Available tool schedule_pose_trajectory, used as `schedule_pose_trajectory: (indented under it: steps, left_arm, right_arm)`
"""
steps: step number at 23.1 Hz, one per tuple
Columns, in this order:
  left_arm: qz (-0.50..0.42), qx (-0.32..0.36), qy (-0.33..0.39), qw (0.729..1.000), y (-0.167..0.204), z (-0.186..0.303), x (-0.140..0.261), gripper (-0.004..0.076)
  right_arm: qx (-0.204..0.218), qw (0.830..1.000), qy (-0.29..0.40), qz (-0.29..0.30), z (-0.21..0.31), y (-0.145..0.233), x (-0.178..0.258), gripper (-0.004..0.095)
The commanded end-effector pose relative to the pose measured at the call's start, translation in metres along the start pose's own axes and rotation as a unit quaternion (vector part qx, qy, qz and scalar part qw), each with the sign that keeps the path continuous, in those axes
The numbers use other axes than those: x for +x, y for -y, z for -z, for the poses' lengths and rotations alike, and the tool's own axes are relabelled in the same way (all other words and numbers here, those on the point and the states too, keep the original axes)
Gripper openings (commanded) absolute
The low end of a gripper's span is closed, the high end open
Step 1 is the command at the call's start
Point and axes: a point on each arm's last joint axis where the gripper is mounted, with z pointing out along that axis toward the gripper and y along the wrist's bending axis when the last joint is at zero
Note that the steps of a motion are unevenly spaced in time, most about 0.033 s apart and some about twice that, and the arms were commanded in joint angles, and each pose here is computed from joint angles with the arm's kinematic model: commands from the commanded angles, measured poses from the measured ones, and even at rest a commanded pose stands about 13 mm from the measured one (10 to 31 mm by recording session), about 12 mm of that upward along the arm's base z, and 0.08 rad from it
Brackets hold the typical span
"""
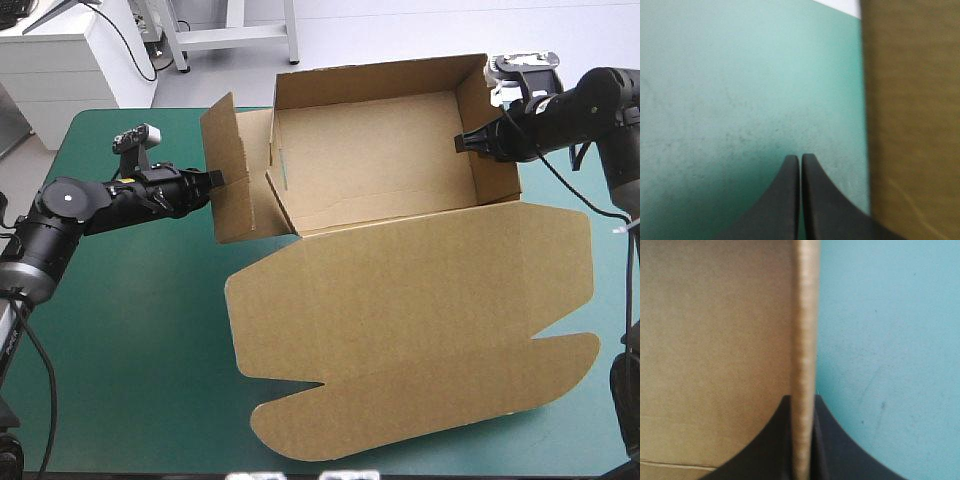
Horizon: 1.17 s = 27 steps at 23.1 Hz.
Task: Fold the box
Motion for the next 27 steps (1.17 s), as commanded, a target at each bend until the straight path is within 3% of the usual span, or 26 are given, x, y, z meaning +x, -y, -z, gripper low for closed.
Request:
schedule_pose_trajectory:
  steps: [1, 12, 16, 20, 27]
  left_arm:
    - [-0.002, 0.066, 0.043, 0.997, 0.023, 0.014, -0.011, 0.0001]
    - [-0.045, 0.177, 0.007, 0.983, 0.051, 0.032, 0.0, -0.0008]
    - [-0.078, 0.195, 0.033, 0.977, 0.068, 0.054, 0.002, -0.0008]
    - [-0.087, 0.204, 0.032, 0.975, 0.073, 0.061, 0.004, -0.0008]
    - [-0.088, 0.207, 0.028, 0.974, 0.073, 0.061, 0.005, -0.0008]
  right_arm:
    - [-0.03, 0.999, 0.045, -0.005, 0.03, -0.011, -0.003, -0.0016]
    - [-0.021, 0.998, 0.054, -0.01, 0.029, -0.01, -0.005, -0.0015]
    - [-0.02, 0.998, 0.051, -0.016, 0.022, -0.008, -0.006, -0.0015]
    - [-0.06, 0.995, 0.073, -0.03, 0.019, -0.016, -0.012, -0.0015]
    - [-0.045, 0.997, 0.068, 0.009, 0.003, -0.039, -0.014, -0.0015]
